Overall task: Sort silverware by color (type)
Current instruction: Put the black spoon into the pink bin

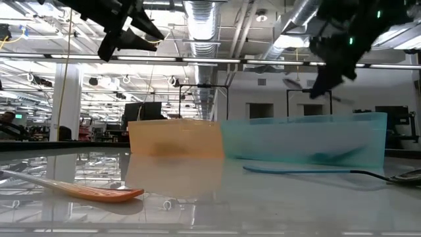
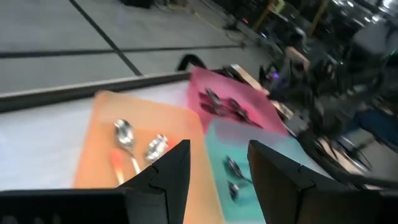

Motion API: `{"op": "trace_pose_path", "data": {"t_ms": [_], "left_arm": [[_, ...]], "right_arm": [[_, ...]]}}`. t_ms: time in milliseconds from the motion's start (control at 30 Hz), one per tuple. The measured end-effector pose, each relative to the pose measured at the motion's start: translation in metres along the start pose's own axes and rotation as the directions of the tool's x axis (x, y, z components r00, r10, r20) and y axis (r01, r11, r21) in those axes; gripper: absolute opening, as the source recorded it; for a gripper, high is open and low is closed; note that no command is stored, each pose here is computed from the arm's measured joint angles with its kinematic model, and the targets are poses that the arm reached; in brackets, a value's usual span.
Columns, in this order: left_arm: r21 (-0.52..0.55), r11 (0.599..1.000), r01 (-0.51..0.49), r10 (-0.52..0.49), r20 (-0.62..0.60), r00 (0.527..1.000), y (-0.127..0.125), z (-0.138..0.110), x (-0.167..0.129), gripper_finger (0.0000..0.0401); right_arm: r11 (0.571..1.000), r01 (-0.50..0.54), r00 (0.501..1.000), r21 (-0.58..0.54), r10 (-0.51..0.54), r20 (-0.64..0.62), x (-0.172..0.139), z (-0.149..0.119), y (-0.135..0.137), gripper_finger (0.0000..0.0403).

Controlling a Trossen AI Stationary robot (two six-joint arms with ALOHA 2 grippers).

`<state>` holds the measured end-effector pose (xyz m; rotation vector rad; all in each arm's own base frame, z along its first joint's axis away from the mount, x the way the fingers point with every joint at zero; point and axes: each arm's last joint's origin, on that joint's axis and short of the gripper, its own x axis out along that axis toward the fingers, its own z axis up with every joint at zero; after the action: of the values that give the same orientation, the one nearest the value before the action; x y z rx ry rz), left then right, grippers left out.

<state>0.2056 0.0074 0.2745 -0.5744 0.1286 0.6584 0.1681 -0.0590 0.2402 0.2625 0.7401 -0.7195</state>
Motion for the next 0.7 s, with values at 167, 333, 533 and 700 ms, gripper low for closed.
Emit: {"op": "trace_pose_path", "data": {"t_ms": [167, 333, 533, 700], "left_arm": [[-0.027, 0.999, -0.047, 0.049, 0.046, 0.998, 0.006, 0.007, 0.005, 0.0144], [-0.087, 0.994, -0.071, 0.077, 0.065, 0.995, 0.011, 0.011, 0.008, 0.0144], [-0.091, 0.992, -0.083, 0.09, 0.071, 0.993, 0.013, 0.013, 0.01, 0.0144], [-0.092, 0.992, -0.086, 0.093, 0.072, 0.993, 0.014, 0.013, 0.01, 0.0144]], "right_arm": [[0.998, -0.056, 0.998, 0.04, 0.056, 0.001, 0.035, -0.022, -0.021, 0.0008], [0.998, 0.009, 0.999, 0.058, -0.006, -0.048, 0.061, -0.031, -0.047, 0.0008], [0.995, -0.041, 0.997, 0.091, 0.046, -0.055, 0.088, -0.029, -0.072, 0.0009], [0.992, -0.05, 0.99, 0.112, 0.064, -0.125, 0.109, -0.037, -0.078, 0.0013]]}}
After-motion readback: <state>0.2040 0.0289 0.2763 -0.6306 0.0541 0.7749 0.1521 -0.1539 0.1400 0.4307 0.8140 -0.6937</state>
